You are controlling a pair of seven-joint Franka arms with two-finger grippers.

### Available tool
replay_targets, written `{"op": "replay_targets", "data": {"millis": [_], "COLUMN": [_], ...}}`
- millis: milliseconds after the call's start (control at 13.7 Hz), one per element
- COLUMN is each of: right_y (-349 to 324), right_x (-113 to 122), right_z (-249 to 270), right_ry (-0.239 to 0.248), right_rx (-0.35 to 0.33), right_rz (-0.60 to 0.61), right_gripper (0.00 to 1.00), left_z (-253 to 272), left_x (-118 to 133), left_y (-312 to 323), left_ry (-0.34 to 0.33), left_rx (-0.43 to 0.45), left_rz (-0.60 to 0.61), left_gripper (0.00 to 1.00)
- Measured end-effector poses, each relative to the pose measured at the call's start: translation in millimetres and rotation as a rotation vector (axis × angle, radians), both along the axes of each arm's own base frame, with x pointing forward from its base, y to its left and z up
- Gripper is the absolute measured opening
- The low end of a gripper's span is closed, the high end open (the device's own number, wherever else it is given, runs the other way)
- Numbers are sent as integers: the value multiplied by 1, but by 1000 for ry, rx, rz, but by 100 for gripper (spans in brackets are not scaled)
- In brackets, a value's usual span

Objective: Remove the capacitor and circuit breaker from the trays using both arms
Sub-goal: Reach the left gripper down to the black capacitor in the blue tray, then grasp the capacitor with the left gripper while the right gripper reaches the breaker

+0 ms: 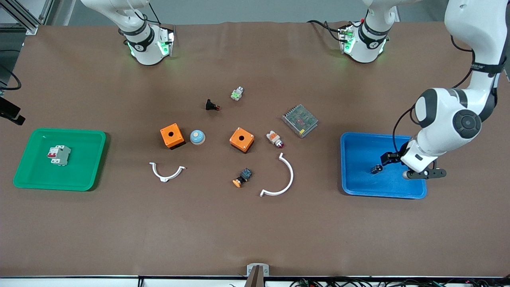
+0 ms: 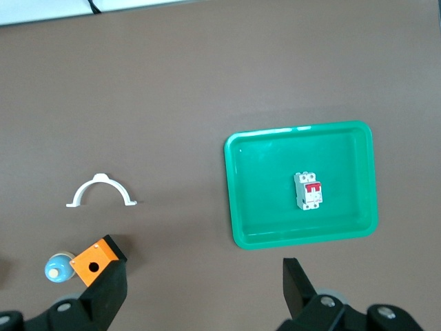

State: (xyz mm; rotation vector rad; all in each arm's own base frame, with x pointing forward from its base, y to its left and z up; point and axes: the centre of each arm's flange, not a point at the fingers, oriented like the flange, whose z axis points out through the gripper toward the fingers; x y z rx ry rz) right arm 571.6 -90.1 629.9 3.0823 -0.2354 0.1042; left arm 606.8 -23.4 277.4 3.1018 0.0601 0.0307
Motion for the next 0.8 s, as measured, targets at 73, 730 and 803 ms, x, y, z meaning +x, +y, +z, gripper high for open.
{"op": "replay_targets", "data": {"millis": [73,730,803], "right_y": [-2,-191,-205], "right_x": [3,16,15], "right_z": [-9,-199,-217], "right_ry": [24,274,281], "right_rx": [-7,15,18], "right_rz": [-2,23,36], "right_gripper": [100,100,100], "left_z": [-11,-57,-57], "left_x": [1,3,3], "left_y": [-4,-13,-13], "left_ry": [-1,-3,-2], "left_rx": [-6,-31,-32], "left_rz": [-4,-12,-11], "left_gripper": [77,66,66]}}
